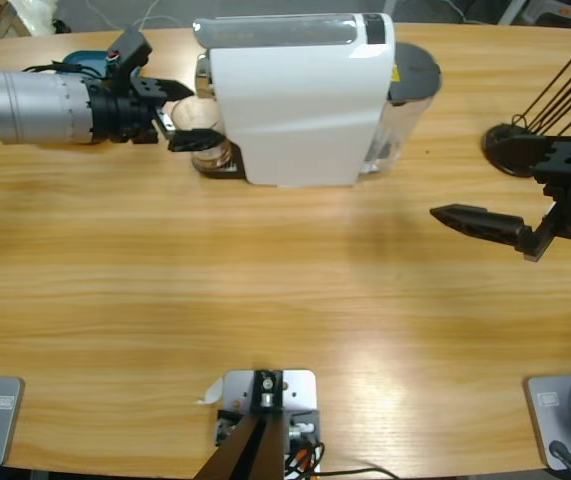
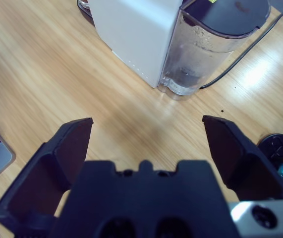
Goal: Pour coffee
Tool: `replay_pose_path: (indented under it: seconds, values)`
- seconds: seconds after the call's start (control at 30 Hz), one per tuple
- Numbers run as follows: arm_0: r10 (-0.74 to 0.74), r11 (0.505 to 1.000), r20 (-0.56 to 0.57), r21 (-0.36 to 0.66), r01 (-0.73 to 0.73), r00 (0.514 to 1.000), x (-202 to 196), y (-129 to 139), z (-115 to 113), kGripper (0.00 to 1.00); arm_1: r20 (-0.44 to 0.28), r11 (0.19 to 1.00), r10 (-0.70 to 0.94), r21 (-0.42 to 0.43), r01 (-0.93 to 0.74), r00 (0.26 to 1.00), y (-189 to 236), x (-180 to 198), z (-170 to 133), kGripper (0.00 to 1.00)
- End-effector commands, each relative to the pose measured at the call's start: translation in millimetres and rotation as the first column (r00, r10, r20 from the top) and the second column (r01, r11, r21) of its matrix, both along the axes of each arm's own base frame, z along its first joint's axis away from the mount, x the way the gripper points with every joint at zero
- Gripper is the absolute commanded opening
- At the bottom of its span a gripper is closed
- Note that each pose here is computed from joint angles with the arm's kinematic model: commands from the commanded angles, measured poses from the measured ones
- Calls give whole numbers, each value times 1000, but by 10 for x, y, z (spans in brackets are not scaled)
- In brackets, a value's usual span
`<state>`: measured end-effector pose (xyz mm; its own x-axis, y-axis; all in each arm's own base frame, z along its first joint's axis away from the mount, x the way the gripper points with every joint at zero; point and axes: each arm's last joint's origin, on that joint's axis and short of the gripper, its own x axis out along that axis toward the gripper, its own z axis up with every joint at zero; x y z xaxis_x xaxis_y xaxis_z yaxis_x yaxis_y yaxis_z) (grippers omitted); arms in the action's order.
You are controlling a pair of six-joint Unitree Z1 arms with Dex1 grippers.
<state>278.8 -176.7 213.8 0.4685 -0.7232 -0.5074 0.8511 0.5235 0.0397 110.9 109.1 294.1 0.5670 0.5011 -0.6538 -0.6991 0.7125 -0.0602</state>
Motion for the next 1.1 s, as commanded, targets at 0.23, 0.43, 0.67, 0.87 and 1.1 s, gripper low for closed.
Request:
replay_pose_path:
  seconds: [0.23, 0.43, 0.67, 0.87, 1.1]
  values:
    - [-35, 999, -96, -16, 33, 995, 87, 24, -269, 674, -43, 998, -16, -53, 14, 999, 17, 26, -144, 1000]
    - [-44, 999, -83, -28, 42, 996, 53, 40, -208, 676, -40, 999, -16, -51, 14, 999, 13, 22, -138, 1000]
    - [-61, 996, -26, -64, 59, 998, -108, 42, 50, 904, -37, 999, -16, -48, 14, 999, 11, 20, -130, 1000]
    - [-48, 996, 9, -72, 49, 999, -381, 177, 231, 945, -33, 999, -15, -42, 13, 999, 9, 17, -119, 1000]
    - [26, 999, 27, -42, -25, 999, -402, 285, 246, 980, -26, 999, -16, -36, 15, 1000, -7, 3, -108, 1000]
